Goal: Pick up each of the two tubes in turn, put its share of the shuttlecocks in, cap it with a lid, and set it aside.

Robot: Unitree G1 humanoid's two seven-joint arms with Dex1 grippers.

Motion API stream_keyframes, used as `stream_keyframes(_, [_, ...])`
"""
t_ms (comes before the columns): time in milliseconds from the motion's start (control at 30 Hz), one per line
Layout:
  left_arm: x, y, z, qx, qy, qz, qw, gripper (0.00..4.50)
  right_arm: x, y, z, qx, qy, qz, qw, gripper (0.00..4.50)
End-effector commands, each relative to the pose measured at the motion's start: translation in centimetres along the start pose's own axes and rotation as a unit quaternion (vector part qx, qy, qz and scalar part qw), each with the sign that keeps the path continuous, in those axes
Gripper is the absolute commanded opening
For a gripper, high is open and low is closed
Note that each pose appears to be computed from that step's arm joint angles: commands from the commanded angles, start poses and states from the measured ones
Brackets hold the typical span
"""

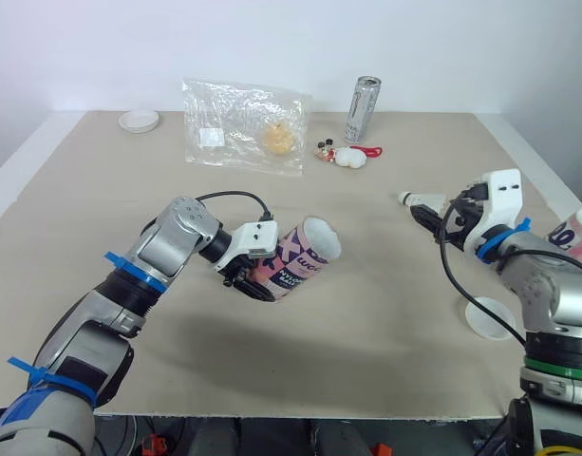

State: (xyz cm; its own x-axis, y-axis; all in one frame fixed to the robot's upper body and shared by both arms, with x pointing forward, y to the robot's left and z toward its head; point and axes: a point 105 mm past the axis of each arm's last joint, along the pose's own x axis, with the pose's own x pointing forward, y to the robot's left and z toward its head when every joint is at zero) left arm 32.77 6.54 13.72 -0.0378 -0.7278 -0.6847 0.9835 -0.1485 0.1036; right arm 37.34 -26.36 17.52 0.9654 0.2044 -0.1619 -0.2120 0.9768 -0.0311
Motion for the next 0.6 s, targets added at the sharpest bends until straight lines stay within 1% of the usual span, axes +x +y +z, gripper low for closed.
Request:
stream_keyframes(33, [-0.1,0.0,0.2,0.005,-0.002,0.005,1.0,2.75,0.9,-0.7,0.3,-0.008,-0.012,-0.004,1.0,4.47])
stream_keyframes(267, [-0.4,0.0,0.1,0.002,0.0,0.01,1.0,2.75,2.9,-2.5,-0.8,-0.007,-0.009,-0.011,1.0,4.47])
stream_keyframes(367, [-0.4,-0.1,0.0,0.001,0.0,0.01,1.0,2.75,3.4,-2.3,-0.3,-0.006,-0.026,0.002,1.0,4.47])
stream_keyframes(600, [-0.5,-0.1,-0.1,-0.001,0.003,0.013,1.0,2.75,5.2,-1.4,-0.6,0.001,-0.018,0.018,1.0,4.47])
